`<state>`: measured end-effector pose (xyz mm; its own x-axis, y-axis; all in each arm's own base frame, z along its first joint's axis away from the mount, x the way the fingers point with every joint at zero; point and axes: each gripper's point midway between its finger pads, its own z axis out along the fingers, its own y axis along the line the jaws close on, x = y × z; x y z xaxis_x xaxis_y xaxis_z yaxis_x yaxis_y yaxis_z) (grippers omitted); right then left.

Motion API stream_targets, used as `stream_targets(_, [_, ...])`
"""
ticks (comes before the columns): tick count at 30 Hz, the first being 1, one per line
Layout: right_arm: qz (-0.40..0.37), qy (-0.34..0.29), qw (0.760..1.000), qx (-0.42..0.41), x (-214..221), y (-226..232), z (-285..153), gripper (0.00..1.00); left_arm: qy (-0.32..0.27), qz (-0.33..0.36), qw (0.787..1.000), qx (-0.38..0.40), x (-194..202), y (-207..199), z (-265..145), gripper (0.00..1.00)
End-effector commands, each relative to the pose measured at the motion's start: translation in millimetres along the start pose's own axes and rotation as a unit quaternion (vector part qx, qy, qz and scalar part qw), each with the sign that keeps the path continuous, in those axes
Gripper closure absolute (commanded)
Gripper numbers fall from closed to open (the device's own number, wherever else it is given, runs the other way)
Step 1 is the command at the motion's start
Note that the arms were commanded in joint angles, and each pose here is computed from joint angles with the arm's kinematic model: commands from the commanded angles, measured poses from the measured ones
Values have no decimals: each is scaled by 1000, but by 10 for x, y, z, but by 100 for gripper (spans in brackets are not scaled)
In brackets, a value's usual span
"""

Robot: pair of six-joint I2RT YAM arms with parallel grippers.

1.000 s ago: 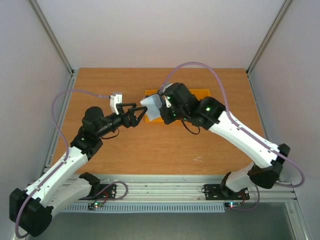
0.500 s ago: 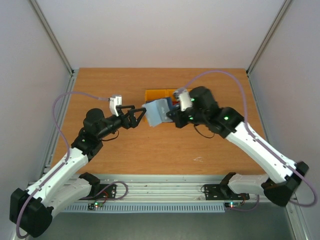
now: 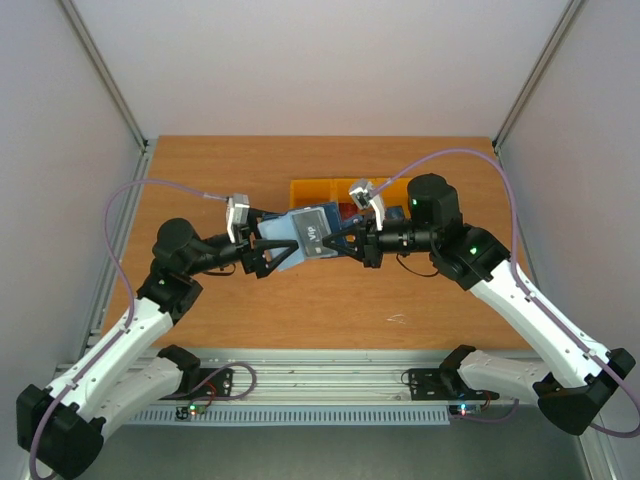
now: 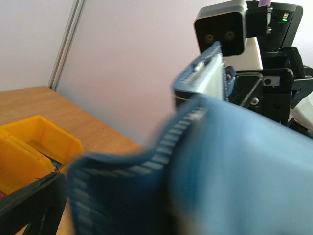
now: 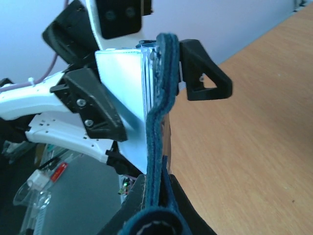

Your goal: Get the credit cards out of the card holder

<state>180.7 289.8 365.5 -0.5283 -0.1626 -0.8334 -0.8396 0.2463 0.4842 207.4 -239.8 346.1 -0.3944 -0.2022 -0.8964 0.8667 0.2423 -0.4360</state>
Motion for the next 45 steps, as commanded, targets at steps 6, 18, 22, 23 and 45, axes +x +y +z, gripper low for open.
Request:
stream_targets(6, [-81, -5, 992, -93, -149, 551, -227, 99, 9, 66, 994, 87, -80, -390, -47, 15])
stream_targets(18, [-53, 2, 998, -43, -122, 324, -150, 63, 13, 80, 990, 116, -96, -525, -69, 100])
stream_targets(22, [-60, -16, 998, 6, -130, 199, -206, 55, 5, 72, 992, 99, -121, -471, -61, 100])
stream_targets(23, [-57, -18, 998, 7, -132, 193, -213, 55, 5, 70, 993, 97, -122, -463, -59, 100])
stream_targets(45, [-11, -27, 999, 14, -198, 14, -17, 46, -3, 38, 998, 47, -169, -282, -21, 100])
